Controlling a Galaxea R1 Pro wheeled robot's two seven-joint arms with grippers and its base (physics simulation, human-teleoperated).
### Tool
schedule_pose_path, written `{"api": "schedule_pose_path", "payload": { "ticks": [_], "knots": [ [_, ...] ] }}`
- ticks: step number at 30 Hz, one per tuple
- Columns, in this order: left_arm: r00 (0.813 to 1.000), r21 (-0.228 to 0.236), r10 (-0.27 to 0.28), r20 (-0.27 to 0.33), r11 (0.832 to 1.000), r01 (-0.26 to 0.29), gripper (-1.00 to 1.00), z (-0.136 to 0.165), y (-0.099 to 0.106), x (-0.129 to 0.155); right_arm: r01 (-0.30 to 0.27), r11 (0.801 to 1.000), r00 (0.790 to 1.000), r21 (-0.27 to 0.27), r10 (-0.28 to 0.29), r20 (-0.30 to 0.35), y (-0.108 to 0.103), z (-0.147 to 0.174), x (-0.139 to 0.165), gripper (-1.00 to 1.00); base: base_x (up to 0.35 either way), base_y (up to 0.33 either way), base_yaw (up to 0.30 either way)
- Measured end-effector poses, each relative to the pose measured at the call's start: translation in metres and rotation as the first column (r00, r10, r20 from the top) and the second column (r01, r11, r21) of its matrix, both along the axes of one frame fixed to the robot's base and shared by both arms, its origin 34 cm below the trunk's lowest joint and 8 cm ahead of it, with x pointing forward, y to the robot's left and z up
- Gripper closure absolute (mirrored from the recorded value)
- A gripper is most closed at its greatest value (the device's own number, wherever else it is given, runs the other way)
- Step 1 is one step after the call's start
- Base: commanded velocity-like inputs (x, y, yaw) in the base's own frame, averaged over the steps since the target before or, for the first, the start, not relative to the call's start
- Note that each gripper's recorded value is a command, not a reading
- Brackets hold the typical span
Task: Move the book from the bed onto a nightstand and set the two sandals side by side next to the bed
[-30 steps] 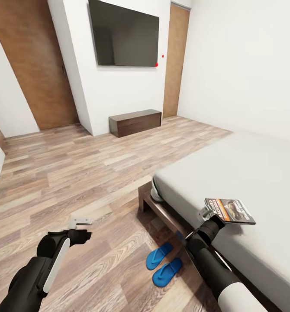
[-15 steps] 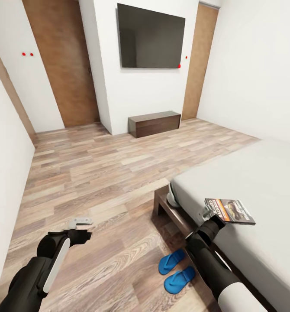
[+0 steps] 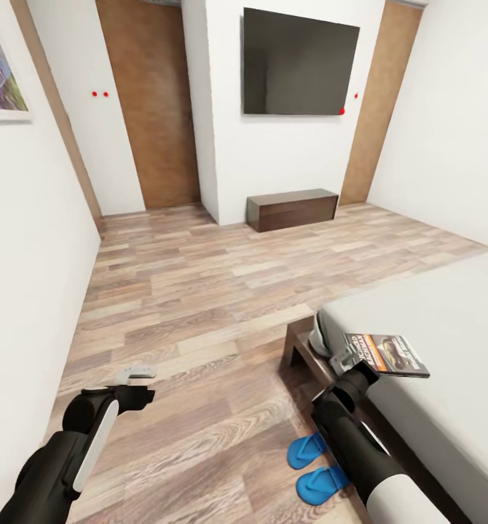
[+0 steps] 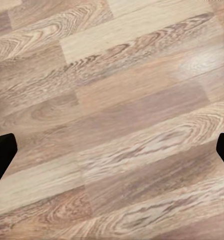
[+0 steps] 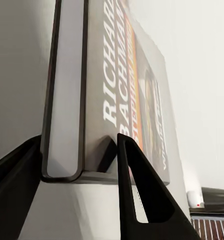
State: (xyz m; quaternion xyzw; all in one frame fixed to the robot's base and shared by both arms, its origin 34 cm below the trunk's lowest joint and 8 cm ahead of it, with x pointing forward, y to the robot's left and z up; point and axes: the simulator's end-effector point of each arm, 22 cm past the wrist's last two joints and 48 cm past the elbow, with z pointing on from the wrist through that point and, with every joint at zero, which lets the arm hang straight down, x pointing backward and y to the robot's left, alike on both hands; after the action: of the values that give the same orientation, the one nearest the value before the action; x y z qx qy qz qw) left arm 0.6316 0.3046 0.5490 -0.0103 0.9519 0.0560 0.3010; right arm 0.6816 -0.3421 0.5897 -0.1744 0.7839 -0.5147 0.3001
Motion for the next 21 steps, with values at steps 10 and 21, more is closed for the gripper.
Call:
{"api": "schedule_pose_path", "payload": {
  "ticks": [10,21],
  "knots": [
    [1.000,-0.022,-0.028,-0.006,0.999,0.028,-1.00,0.018,-0.021,0.004,0.001,1.000,1.000,0.003,-0.001,0.001,0.000,0.021,0.004,1.00,0.000,0.000,0.282],
    [0.998,-0.078,-0.067,-0.010,0.995,0.066,-1.00,0.037,-0.068,0.006,-0.017,0.998,0.994,0.068,0.010,0.113,0.029,0.088,0.024,1.00,0.000,0.000,0.282]
  ]
}}
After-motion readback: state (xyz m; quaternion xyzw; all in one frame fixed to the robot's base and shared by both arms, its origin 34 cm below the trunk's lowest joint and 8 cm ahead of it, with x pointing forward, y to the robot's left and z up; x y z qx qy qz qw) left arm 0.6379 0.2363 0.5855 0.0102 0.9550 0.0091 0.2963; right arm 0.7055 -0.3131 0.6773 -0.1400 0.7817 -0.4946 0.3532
